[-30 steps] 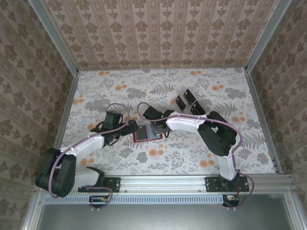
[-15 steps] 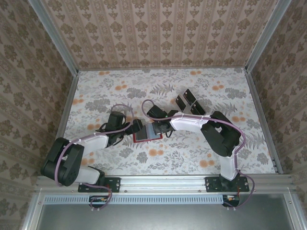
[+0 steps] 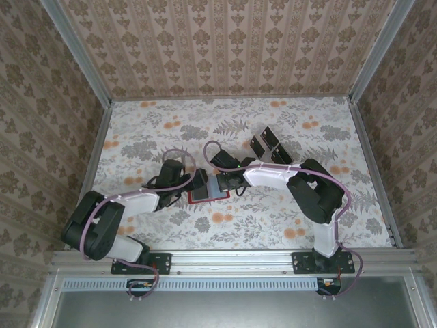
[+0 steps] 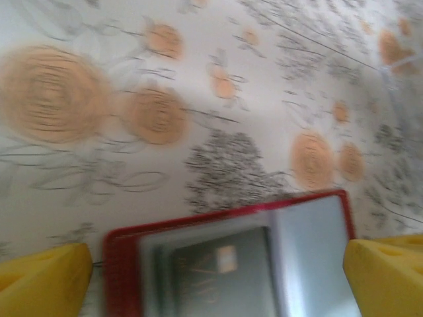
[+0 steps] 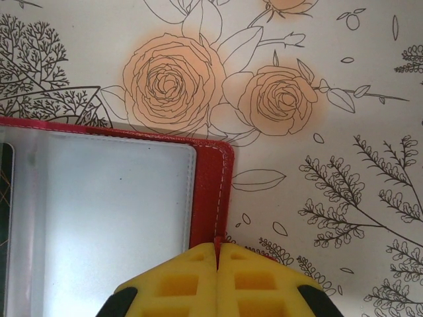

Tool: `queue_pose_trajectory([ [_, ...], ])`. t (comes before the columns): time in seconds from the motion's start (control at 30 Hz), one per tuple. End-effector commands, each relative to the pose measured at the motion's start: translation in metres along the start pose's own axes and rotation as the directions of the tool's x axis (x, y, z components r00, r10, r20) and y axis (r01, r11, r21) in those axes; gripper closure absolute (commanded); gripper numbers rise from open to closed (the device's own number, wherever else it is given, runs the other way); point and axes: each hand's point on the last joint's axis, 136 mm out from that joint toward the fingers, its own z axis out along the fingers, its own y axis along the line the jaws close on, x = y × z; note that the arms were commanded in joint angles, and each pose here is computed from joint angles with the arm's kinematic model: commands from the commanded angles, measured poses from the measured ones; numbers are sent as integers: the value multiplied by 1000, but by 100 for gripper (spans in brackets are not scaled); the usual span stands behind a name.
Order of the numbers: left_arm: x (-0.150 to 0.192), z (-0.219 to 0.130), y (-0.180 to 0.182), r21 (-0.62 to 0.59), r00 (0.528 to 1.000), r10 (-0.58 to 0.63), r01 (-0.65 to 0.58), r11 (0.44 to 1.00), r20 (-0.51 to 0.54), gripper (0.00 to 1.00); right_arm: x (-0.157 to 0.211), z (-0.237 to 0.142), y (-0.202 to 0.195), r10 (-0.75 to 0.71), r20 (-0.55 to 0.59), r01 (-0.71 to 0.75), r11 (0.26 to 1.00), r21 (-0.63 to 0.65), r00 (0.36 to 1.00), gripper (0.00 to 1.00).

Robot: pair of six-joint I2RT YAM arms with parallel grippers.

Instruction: Put the credit cards into the card holder

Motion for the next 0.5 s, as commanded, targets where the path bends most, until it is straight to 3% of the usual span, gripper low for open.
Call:
queue_pose_trajectory([
  [0.0,10,0,-36,139,998,-9,17,990,-56,0,24,6,1,9,-77,-11,1000,-23,997,100],
  [0.47,-7,-23,-58,188,999,-26,20,982,28,0,26,8,2,34,-77,-38,998,-54,996,100],
])
